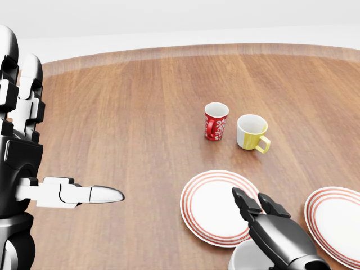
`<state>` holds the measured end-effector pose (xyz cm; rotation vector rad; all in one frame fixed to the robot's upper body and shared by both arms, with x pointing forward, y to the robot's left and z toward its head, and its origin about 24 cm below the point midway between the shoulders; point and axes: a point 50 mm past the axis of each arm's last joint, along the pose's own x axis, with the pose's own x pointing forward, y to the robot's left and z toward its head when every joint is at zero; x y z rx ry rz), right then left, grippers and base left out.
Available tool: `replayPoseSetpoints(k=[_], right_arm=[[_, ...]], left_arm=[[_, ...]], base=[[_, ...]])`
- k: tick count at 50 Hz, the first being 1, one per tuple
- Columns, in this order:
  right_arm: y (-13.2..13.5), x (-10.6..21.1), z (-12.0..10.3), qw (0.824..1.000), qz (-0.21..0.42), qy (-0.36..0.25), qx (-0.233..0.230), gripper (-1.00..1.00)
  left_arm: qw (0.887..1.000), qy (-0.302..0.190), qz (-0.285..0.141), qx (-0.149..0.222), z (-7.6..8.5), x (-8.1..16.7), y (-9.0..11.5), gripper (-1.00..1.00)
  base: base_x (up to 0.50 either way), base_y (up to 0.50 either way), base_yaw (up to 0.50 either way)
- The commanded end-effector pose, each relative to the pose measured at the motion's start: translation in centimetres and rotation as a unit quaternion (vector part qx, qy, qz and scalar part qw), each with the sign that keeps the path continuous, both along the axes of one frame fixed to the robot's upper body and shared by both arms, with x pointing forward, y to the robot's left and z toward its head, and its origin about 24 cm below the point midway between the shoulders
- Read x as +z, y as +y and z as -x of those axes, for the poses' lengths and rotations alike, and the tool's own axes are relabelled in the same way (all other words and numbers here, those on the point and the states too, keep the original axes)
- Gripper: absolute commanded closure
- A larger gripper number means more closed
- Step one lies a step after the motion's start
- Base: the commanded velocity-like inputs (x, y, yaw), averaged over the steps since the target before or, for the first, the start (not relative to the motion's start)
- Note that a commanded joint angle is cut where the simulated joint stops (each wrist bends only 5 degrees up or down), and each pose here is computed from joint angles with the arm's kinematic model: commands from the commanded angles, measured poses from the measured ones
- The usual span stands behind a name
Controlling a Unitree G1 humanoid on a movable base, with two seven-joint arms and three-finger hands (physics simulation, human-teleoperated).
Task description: Put the white mug on the left plate.
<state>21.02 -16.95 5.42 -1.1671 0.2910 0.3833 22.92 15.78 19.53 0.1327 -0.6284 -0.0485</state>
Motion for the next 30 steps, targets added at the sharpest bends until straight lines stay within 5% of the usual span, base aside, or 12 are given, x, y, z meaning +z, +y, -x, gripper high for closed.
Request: replayPoseSetpoints(k=[1, 30], right_arm=[[0.21, -0.2, -0.11, 1.0, 0.005, 0.003, 0.006, -1.0], [0.73, -0.7, -0.17, 1.0, 0.011, 0.007, 0.02, -1.0]], left_arm=[[1.0, 0.001, 0.0, 0.0, -0.01, -0.02, 0.01, -1.0], [1.0, 0.0, 0.0, 0.001, -0.03, 0.03, 0.02, -1.0]], base=[[0.0, 0.0, 0.0], [0.0, 0.0, 0.0]])
